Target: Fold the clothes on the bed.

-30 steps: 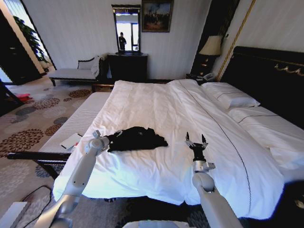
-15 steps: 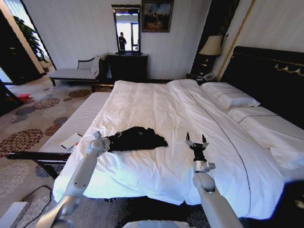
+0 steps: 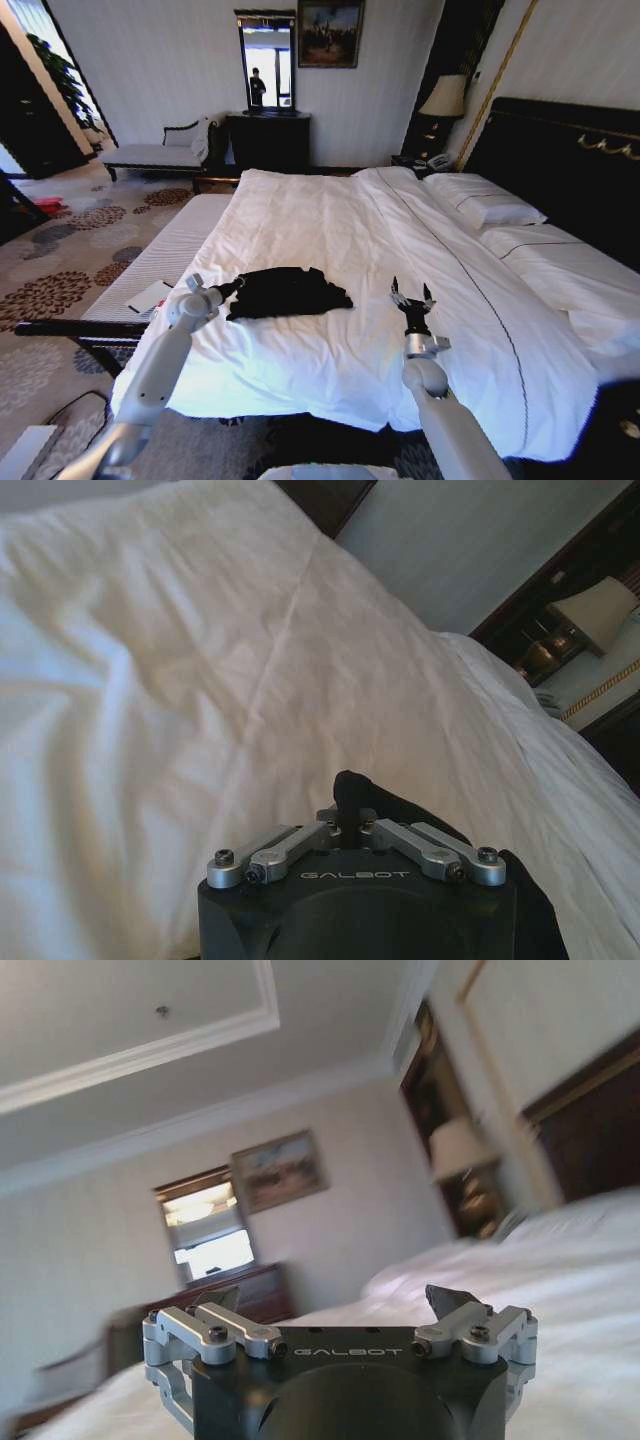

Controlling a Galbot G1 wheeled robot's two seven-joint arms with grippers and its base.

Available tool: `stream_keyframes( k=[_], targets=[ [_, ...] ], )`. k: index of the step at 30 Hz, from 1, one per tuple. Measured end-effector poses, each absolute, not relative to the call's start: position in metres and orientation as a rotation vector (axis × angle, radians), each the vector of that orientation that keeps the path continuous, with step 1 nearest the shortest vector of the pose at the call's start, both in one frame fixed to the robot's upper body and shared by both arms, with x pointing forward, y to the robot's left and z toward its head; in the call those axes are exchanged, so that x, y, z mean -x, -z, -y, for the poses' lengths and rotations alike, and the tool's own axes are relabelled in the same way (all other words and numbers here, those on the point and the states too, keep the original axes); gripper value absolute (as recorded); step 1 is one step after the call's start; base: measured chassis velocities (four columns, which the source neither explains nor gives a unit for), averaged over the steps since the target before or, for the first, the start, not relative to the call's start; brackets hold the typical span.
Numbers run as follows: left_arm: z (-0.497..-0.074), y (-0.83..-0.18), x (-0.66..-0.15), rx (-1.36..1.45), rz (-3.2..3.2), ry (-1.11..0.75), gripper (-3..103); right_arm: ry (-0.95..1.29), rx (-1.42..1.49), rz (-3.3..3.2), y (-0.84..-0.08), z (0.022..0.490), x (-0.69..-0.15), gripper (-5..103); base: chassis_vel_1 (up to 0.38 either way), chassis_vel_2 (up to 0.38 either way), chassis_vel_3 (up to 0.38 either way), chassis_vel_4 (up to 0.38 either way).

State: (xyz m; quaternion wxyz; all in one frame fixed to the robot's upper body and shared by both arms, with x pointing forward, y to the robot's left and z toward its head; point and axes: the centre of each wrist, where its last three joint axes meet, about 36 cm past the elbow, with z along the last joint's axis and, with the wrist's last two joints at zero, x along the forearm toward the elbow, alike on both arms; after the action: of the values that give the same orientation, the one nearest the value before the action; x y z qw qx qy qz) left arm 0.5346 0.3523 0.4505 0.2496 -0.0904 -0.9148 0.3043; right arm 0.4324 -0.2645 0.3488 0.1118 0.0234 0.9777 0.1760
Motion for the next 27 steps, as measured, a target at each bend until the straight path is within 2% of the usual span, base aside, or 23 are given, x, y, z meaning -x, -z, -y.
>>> stream_keyframes(
  k=[3, 6, 12, 27],
  targets=[
    [-0.355, -0.455, -0.529, 0.253, 2.507, -0.815, 2, -0.632, 0.006, -2.889, -0.357, 0.255, -0.443, 100, 0.000, 0.000, 0.000, 0.000],
    [-0.356, -0.463, -0.514, 0.264, 2.532, -0.815, 2, -0.769, 0.209, -2.960, -0.368, 0.241, -0.468, 100, 0.000, 0.000, 0.000, 0.000],
    [-0.357, -0.470, -0.492, 0.261, 2.552, -0.851, 2, -0.738, 0.437, -3.083, -0.368, 0.226, -0.500, 100, 0.000, 0.000, 0.000, 0.000],
    [-0.382, -0.489, -0.456, 0.230, 2.613, -0.848, 2, -0.640, 0.603, -3.221, -0.368, 0.172, -0.553, 100, 0.000, 0.000, 0.000, 0.000]
  ],
)
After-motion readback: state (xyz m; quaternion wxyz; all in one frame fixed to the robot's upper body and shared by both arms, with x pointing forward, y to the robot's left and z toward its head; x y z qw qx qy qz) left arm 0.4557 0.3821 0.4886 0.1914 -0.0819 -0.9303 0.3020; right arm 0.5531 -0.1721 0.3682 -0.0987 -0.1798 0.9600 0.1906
